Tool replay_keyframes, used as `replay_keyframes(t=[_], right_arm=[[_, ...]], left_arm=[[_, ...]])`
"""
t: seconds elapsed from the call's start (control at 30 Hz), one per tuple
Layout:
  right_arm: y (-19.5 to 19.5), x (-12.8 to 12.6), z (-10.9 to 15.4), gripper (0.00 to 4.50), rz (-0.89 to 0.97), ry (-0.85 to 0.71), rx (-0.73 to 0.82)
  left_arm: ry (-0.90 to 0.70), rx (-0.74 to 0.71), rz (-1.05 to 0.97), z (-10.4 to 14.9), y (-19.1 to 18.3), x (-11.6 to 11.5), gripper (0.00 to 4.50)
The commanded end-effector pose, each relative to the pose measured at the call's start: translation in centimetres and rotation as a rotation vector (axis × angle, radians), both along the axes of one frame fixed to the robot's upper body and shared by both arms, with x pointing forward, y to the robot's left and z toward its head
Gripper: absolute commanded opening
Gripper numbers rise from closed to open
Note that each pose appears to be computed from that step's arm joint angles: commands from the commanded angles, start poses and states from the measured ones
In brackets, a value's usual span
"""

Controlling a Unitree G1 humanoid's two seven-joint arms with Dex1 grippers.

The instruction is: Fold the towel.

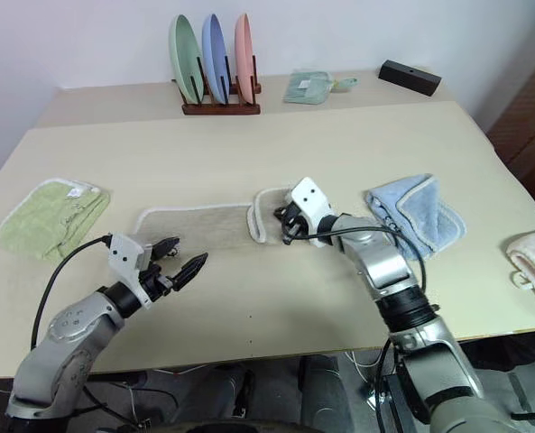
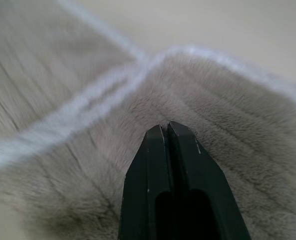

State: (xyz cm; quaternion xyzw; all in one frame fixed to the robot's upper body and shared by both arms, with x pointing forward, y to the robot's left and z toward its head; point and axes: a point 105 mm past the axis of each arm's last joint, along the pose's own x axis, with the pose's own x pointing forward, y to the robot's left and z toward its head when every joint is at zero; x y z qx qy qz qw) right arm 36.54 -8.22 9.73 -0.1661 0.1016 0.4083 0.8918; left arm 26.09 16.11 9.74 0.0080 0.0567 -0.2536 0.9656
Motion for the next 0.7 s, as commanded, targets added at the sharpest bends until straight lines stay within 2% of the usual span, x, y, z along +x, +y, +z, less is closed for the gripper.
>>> replay_keyframes(t=[0.03,0.17,0.27,0.33,0.37,0.4,0.5,0.53,0.63,0.7], right_arm=[[0.4,-0.2,-0.7,0.1,0.033,-0.024,-0.039],[0.6,-0.6,-0.2,0.1,0.067,-0.047,-0.019],[0.9,-0.5,3.7,0.91,0.095,-0.141,0.077],[1.4,-1.1,6.4,1.96,0.155,-0.224,0.116],[1.6,-1.4,7.5,2.34,0.184,-0.254,0.127],[1.7,-1.8,8.2,2.93,0.212,-0.28,0.121],[2.0,-2.3,9.0,4.45,0.257,-0.321,0.088],[2.1,-2.4,9.1,4.45,0.267,-0.339,0.065],[2.3,-2.5,9.0,4.45,0.284,-0.368,0.025],[2.5,-2.6,8.7,4.45,0.288,-0.367,0.025]], left_arm=[[-0.064,0.004,0.03,1.6,0.3,-0.5,3.92],[-0.046,-0.013,0.074,1.4,0.8,-1.0,3.92],[0.009,-0.109,0.18,1.0,1.9,-1.6,3.92],[0.065,-0.242,0.27,0.8,2.7,-2.0,4.45],[0.082,-0.292,0.291,0.8,2.8,-2.2,4.5],[0.105,-0.327,0.312,0.7,2.9,-2.5,4.5],[0.149,-0.391,0.361,0.5,3.2,-2.8,4.5],[0.166,-0.434,0.403,0.4,3.6,-2.8,4.5],[0.226,-0.711,0.611,-0.3,6.0,-2.2,4.5],[0.273,-0.826,0.684,-0.7,6.8,-1.4,4.5]])
